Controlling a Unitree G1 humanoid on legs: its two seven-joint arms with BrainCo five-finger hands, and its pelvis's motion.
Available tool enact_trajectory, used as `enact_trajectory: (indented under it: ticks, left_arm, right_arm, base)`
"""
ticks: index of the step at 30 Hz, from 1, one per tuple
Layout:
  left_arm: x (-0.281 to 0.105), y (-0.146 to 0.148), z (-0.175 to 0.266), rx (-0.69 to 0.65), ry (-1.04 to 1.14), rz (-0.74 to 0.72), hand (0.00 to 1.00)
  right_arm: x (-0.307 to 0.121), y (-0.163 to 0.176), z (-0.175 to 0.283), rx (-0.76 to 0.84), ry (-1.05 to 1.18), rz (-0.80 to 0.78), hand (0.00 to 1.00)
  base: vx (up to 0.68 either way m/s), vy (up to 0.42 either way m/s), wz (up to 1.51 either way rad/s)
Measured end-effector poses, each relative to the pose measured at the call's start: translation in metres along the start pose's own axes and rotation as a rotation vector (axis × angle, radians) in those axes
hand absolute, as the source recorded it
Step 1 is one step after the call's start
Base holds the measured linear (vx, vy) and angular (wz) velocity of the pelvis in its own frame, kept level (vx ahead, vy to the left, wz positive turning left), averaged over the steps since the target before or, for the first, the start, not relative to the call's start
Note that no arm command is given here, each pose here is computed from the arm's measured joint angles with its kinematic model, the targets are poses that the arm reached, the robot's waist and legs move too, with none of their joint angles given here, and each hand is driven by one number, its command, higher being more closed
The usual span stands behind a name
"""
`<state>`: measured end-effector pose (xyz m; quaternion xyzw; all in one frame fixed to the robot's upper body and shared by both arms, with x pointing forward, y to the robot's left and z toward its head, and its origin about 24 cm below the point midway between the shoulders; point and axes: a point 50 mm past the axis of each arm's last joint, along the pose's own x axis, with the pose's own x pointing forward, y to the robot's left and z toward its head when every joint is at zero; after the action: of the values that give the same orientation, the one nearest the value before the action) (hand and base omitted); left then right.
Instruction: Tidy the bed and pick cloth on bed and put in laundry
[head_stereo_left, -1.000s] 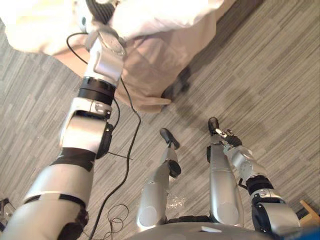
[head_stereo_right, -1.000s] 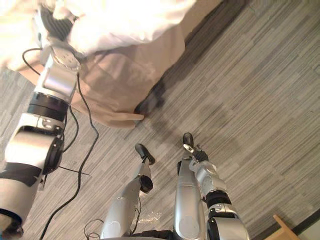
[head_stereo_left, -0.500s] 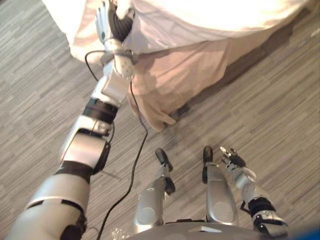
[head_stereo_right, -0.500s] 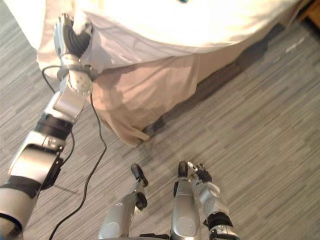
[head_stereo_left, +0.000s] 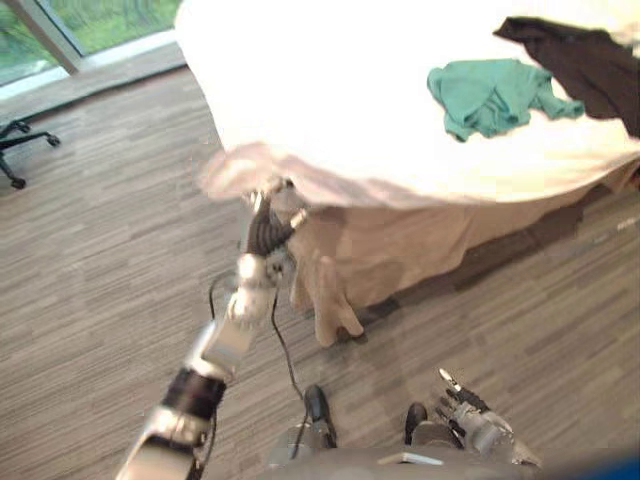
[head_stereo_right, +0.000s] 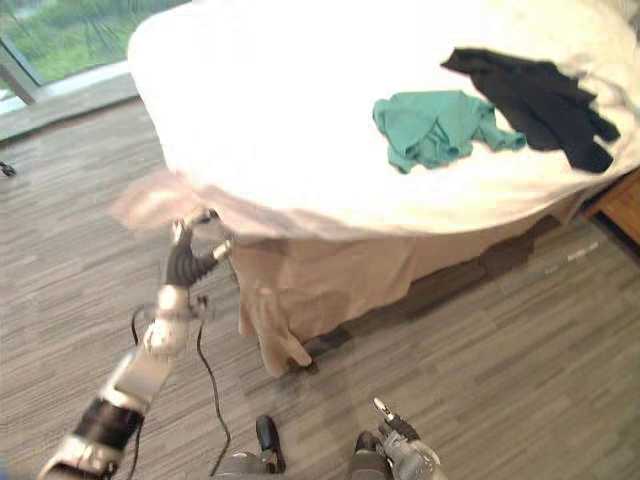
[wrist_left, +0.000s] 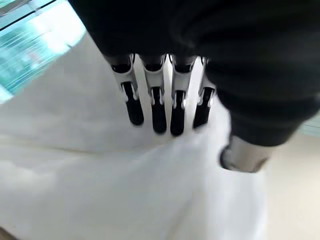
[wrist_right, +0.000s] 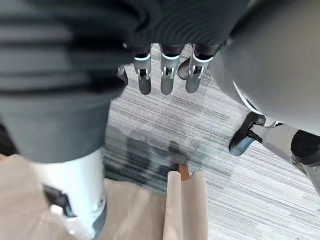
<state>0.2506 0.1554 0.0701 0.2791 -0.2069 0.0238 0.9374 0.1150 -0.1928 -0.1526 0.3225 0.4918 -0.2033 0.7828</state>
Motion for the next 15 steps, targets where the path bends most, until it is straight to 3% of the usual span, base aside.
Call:
enact_trajectory:
  ticks: [10,15]
  left_arm:
    - [-0.105,-0.039,-0.048,-0.323,0.484,-0.252,0.0]
    - [-0.168,-0.044,-0.087,-0.346,0.844,-0.214,0.0]
  right_arm:
    - [-0.006,-0.018,-0.025,0.002,0.07,-0.033,0.0]
    - [-0.008,-0.023,-0.033,0.032,0.064,-0.058,0.0]
  base:
    - [-0.06,0.017,0.16]
    - [0.03,0.007,0.02]
